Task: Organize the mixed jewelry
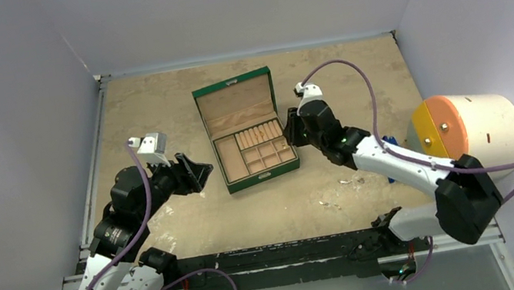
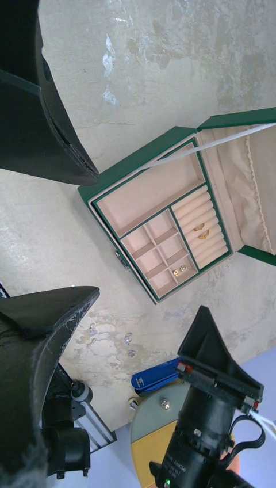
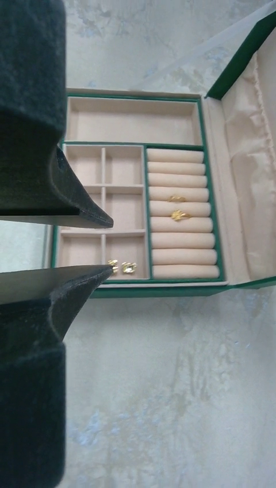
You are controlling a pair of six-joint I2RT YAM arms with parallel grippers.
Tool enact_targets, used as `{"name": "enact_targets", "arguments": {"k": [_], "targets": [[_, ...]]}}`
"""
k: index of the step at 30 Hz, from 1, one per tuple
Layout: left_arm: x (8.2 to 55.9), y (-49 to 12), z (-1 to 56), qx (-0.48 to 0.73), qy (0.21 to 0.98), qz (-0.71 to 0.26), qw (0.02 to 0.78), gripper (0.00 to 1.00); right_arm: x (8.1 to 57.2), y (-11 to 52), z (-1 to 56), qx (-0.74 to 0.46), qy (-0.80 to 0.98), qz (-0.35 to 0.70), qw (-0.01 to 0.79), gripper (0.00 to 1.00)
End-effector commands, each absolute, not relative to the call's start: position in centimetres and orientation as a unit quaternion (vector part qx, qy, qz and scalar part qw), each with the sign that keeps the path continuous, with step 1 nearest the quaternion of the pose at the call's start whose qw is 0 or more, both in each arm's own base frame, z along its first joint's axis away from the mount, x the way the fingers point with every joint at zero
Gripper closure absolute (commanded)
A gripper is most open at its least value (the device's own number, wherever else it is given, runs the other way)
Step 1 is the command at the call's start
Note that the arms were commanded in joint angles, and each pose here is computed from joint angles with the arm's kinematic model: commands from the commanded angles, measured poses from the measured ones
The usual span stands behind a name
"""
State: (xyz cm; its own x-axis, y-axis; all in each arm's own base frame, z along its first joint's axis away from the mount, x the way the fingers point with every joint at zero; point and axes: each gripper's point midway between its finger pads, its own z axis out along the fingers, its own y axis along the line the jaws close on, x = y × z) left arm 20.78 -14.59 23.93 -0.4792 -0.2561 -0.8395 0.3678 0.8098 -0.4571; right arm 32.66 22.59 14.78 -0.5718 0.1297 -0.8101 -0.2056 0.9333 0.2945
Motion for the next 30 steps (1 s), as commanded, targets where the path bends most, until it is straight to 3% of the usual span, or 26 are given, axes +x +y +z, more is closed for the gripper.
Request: {"name": "enact_targets", "arguments": {"k": [1, 19, 30], "targets": [[21.3, -14.7, 25.8, 0.041, 0.783, -0.314, 0.535, 0.36, 29.5, 20.1, 13.7, 0.002, 0.892, 0.158, 0.424, 0.67], [21.2, -14.9, 25.8, 0.039, 0.782, -0.320, 0.533, 0.36, 17.2, 12.2, 12.4, 0.069, 0.948, 0.114, 0.290, 0.65], [21.4, -14.3, 25.6, 0.026, 0.786, -0.308, 0.535, 0.36, 15.4, 10.3, 10.1, 0.135, 0.958, 0.065, 0.243, 0.69]]}}
